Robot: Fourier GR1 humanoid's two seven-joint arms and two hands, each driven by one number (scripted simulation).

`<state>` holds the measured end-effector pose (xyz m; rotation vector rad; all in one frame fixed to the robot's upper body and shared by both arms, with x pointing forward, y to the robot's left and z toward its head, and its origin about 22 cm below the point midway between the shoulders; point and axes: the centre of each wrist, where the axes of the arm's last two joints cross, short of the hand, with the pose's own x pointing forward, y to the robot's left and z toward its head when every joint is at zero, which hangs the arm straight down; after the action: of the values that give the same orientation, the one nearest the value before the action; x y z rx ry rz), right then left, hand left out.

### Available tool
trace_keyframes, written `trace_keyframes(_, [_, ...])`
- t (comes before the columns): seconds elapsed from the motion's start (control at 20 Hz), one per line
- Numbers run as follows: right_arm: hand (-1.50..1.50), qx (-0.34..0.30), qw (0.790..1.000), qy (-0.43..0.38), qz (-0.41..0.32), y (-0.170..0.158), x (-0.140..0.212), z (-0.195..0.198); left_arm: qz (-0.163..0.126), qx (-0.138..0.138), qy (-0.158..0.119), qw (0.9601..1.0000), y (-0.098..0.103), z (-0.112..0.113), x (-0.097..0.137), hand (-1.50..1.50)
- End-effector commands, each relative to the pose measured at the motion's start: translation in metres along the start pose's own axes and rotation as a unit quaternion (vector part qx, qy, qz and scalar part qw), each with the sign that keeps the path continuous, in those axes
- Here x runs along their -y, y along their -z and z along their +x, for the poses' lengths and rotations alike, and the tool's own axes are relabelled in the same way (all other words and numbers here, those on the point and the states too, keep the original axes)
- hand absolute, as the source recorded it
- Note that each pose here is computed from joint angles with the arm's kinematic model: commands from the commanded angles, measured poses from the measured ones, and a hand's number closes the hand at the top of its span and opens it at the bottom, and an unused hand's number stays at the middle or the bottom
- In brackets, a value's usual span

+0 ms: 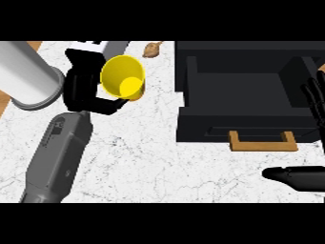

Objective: Pick up the cup, place it into the drawer and close the drawer

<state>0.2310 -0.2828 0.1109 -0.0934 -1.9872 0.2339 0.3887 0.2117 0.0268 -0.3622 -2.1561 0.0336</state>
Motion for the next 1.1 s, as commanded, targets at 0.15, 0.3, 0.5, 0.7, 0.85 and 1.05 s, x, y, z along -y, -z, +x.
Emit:
trace_keyframes(0.15, [-1.50,0.009,1.000,0.001,-0.010,0.003,0.000,-0.003,-0.051,-0.002,0.012,0.9986,0.058,0.036,0.075,1.50])
trace_keyframes(0.3, [-1.50,0.006,1.000,0.000,0.002,0.010,-0.007,-0.010,-0.057,-0.005,0.035,0.9978,0.086,0.042,0.100,1.50])
trace_keyframes(0.5, [-1.50,0.005,1.000,-0.001,0.011,-0.013,-0.006,-0.007,-0.053,-0.018,0.058,0.9967,0.098,0.053,0.132,1.50])
trace_keyframes(0.7, [-1.50,0.003,1.000,-0.001,0.009,-0.004,0.006,-0.010,-0.048,-0.034,0.065,0.9962,0.127,0.066,0.161,1.50])
trace_keyframes(0.85, [-1.50,0.016,1.000,0.006,0.017,0.011,0.012,-0.001,-0.033,-0.076,0.059,0.9949,0.130,0.047,0.167,1.50])
trace_keyframes(1.05, [-1.50,0.005,1.000,0.000,0.015,0.002,0.007,-0.015,-0.040,-0.095,0.042,0.9938,0.139,0.049,0.176,1.50])
